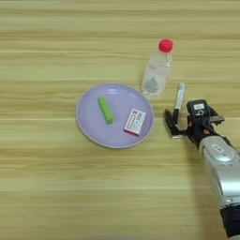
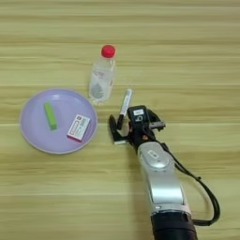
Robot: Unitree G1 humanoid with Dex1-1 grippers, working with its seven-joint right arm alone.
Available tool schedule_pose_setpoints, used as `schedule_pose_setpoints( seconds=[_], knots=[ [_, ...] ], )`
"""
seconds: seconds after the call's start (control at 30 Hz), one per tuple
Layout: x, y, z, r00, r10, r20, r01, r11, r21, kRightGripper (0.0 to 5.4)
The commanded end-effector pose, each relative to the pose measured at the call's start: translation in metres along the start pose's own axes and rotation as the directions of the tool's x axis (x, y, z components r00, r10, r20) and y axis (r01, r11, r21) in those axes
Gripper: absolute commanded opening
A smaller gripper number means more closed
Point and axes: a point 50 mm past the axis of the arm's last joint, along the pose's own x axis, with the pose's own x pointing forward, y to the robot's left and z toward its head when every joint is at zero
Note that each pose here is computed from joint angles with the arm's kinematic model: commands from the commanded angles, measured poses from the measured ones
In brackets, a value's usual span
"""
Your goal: Move the objects on the table
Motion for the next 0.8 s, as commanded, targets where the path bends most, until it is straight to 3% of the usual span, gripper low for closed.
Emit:
schedule_pose_setpoints(
  seconds=[0.03, 0.8],
  knots=[
    [0.0037, -0.0004, 0.0127, 0.999, 0.010, 0.036, -0.011, 1.000, 0.015, 5.01],
    [0.0054, -0.0011, 0.0080, 1.000, -0.007, 0.007, 0.007, 1.000, 0.028, 2.65]
  ],
)
